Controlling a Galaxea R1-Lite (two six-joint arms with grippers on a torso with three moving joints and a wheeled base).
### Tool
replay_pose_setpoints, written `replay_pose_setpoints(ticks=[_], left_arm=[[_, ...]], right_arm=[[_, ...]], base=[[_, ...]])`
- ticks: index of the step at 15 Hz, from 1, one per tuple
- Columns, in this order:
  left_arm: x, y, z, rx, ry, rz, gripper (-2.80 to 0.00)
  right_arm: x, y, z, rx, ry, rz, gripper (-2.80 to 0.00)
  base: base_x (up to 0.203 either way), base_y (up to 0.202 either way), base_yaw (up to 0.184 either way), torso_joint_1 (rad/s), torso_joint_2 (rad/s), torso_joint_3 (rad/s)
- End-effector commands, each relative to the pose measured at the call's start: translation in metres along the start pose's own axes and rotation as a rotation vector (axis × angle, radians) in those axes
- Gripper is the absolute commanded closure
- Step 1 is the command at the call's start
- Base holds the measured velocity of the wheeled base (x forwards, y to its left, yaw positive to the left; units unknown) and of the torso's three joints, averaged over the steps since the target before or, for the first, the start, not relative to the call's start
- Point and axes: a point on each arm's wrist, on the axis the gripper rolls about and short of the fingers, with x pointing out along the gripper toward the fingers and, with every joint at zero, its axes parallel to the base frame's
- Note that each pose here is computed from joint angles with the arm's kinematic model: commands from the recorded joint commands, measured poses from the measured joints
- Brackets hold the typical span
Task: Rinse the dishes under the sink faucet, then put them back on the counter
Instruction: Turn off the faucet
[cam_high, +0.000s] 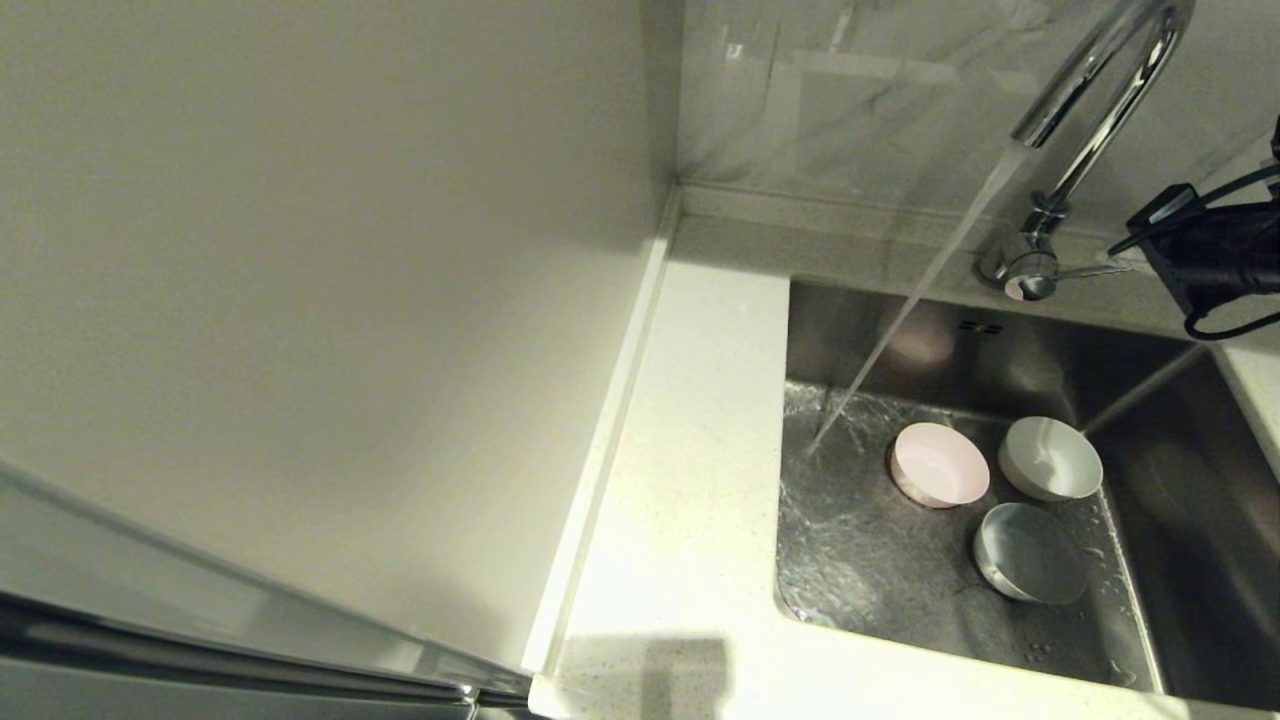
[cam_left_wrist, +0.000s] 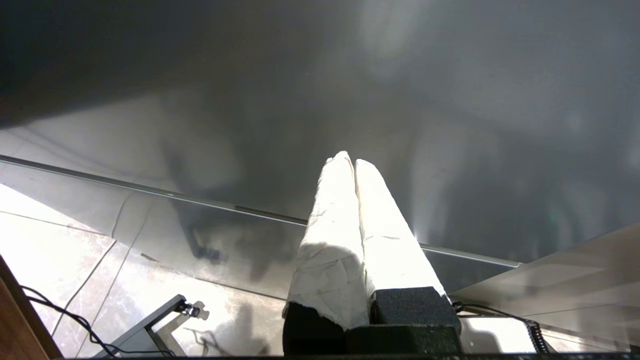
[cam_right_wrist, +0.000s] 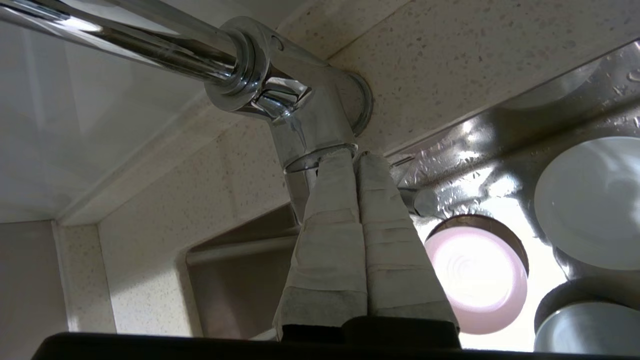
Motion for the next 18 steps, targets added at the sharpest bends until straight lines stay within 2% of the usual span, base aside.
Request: replay_pose_setpoints(ticks=[1,6,8,11,14,18], left_arm=[[0.0,0.0,0.0,0.0,-0.004,-0.001,0.0],[0.0,0.0,0.0,0.0,-0.003,0.001,0.0],[0.0,0.0,0.0,0.0,-0.003,0.002,0.0],[0.0,0.0,0.0,0.0,-0.003,0.001,0.0],[0.0,0.0,0.0,0.0,-0.003,0.001,0.0],[0.0,0.0,0.0,0.0,-0.003,0.002,0.0]], right_arm=[[-0.002,0.001,0.001,0.004,-0.004,0.003,0.0],[-0.039,0.028,0.022,0.034,-0.091,0.091,0.0],[-0.045,0.025,0.025,-0.022,-0.107,0.076,0.0],[-0.042,0.01,0.013,-0.079,-0.049,0.027,0.0],[-0.04,0.0,0.003,-0.174,0.013,-0.021,0.0],[-0.036,-0.004,-0.001,-0.2,0.047,-0.044,0.0]], base=[[0.0,0.0,0.0,0.0,0.0,0.0],[0.0,0.0,0.0,0.0,0.0,0.0],[0.0,0.0,0.0,0.0,0.0,0.0],[0.0,0.0,0.0,0.0,0.0,0.0],[0.0,0.0,0.0,0.0,0.0,0.0],[0.0,0.0,0.0,0.0,0.0,0.0]])
